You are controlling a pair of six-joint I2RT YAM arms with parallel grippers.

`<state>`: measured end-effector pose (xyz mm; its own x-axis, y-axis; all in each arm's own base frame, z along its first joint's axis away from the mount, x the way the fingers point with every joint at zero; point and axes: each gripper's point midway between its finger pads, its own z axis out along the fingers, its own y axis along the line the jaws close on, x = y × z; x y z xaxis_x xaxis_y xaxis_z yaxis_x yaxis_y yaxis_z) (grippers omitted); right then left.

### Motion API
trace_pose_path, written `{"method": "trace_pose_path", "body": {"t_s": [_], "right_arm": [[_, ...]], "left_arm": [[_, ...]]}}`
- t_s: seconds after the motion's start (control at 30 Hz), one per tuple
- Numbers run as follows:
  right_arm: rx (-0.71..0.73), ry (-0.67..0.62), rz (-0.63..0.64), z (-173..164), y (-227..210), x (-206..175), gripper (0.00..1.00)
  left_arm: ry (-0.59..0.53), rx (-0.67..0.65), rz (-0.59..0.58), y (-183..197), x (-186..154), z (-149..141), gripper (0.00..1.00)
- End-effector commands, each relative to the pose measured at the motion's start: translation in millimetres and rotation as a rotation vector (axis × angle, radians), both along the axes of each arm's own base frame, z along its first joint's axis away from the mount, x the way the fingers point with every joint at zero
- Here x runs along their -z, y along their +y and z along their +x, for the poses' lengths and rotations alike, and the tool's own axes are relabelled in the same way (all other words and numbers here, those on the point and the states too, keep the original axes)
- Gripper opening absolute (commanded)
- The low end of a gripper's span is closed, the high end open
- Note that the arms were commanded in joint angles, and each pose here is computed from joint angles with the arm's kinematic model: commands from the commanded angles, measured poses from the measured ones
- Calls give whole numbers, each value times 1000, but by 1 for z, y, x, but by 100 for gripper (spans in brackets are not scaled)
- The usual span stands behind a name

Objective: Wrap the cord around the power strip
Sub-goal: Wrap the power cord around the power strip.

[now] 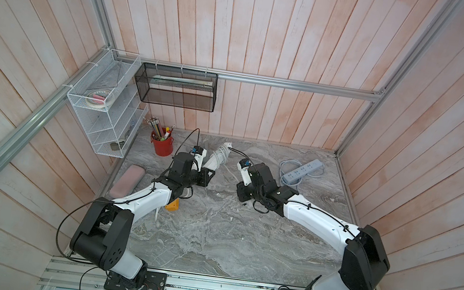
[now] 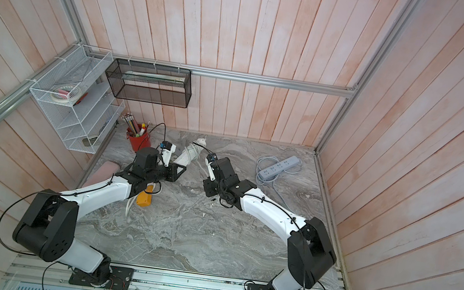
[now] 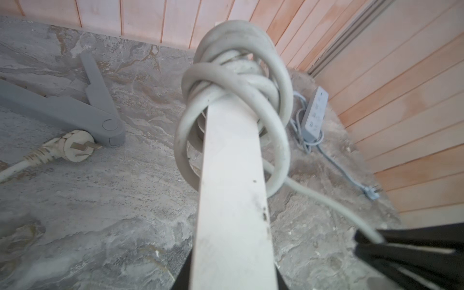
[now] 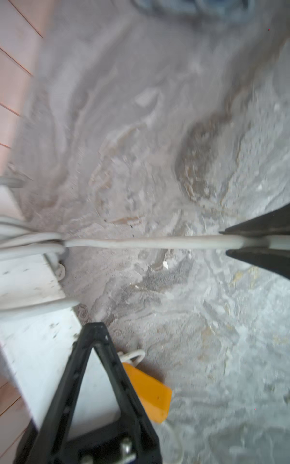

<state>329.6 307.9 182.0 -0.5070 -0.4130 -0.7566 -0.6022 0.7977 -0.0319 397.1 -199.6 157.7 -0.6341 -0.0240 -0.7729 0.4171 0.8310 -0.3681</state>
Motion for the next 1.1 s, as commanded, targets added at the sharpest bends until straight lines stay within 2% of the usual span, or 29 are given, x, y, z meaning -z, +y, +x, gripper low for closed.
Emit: {"method": "trace_pose_path", "body": {"t_s": [0.0,0.03,0.1,0.17,0.27,0.4,0.5,0.57,0.7,0.8,0.87,1.0,1.07], "right_arm": [[-172,-319,-304,-15,-13,-37,0],[-206,-422,-330,-17,-10,-47,0],[-238,-526,-342,-13,-7,-65,0],[-246,-608,-358,-5,-6,-87,0],[-340,-704,-335,-6,2,-110,0],[-479,-730,-368,-5,5,-107,0],[-538,-714,-374,5,-10,-98,0],[-583,-686,-299,10,-25,-100,0],[-703,-659,-116,8,-46,-104,0],[-756,-580,-109,12,-44,-82,0],[-759,-510,-49,17,-40,-62,0],[-739,-309,161,11,-26,-46,0],[-687,-235,263,11,-22,-48,13]], "left_arm": [[-31,-15,322,28,14,18,0],[-3,47,357,19,20,11,0],[45,162,367,1,27,-6,0],[95,292,322,-19,30,-29,0],[162,518,242,-53,31,-74,0],[209,812,155,-95,26,-138,0],[161,983,22,-115,11,-179,0],[119,1068,-44,-119,5,-200,0],[34,1141,-142,-122,-14,-215,0],[-39,1174,-185,-124,-35,-219,0],[-97,1177,-214,-125,-50,-217,0],[-207,989,-236,-119,-65,-180,0],[-255,834,-240,-108,-68,-152,0]]}}
